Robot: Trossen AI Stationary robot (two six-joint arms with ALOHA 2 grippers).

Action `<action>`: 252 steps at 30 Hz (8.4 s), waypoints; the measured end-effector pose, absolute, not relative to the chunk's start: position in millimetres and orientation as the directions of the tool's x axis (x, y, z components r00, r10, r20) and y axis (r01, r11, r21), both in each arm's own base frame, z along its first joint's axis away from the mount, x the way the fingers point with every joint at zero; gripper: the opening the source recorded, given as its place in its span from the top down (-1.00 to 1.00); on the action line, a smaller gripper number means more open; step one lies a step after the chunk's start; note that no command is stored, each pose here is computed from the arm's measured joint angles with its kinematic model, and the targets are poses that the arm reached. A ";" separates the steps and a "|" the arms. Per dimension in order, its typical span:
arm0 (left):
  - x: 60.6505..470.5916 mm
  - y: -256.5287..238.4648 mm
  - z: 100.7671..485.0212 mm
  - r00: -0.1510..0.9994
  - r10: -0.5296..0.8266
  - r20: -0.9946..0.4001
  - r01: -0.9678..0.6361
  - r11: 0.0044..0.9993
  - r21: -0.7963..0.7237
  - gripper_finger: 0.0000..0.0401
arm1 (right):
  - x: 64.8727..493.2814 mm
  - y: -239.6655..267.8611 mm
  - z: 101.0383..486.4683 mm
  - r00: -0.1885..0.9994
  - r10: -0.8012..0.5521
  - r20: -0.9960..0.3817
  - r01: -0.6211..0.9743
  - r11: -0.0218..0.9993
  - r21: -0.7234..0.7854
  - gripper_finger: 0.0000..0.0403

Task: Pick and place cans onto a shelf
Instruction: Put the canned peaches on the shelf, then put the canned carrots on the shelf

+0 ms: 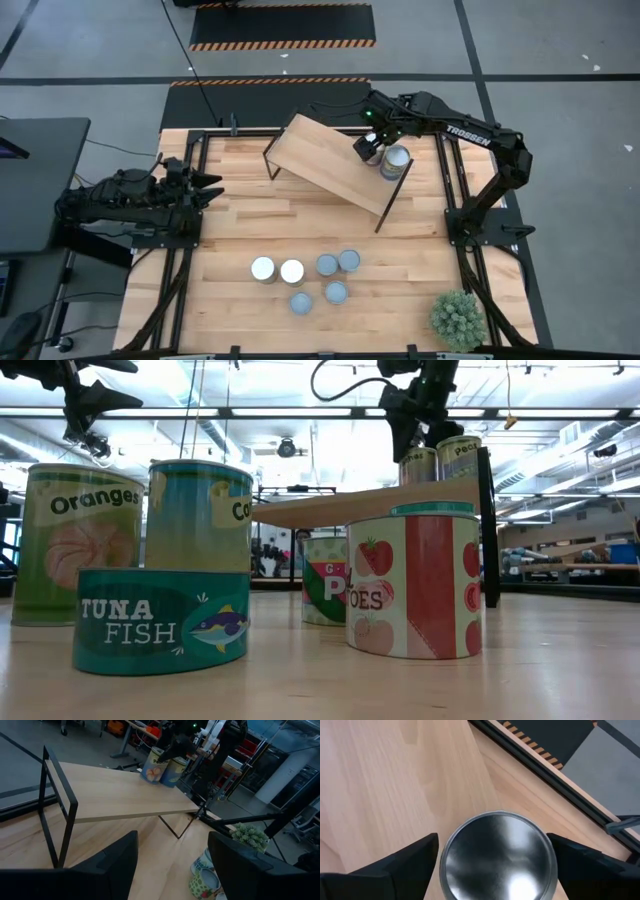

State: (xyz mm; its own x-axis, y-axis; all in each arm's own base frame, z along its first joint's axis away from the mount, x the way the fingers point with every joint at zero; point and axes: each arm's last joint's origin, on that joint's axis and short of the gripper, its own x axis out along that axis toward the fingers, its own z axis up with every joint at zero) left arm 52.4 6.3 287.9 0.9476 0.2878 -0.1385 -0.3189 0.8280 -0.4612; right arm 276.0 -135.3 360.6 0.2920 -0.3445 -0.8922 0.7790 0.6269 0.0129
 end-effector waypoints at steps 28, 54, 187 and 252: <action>53.2 3.3 287.7 0.972 0.184 -0.144 -0.231 0.850 -0.474 -0.23 | 275.1 -116.6 415.3 0.398 -0.449 -0.800 0.750 0.662 0.001 -0.84; 52.8 -2.2 282.1 0.979 -0.007 -0.206 -0.102 0.851 -0.516 -0.23 | 355.2 6.6 412.2 0.703 -0.305 -0.643 0.464 0.881 0.090 -0.77; 52.4 -2.0 280.2 0.974 -0.001 -0.225 -0.121 0.840 -0.528 -0.23 | 480.1 55.0 197.4 0.435 0.019 -0.900 -0.313 0.941 -0.131 -0.79; 52.3 -2.2 280.3 0.974 -0.008 -0.225 -0.115 0.841 -0.529 -0.23 | 464.7 56.8 239.3 0.294 -0.175 -0.940 0.657 0.751 0.066 -0.18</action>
State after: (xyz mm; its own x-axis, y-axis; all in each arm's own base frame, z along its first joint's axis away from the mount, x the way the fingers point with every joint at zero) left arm 52.3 -2.2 280.3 0.9742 -0.0082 -0.2254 -0.1153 0.8407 -0.5290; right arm 464.7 56.8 239.3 0.2942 -0.1750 -0.9396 0.6567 0.7512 0.0657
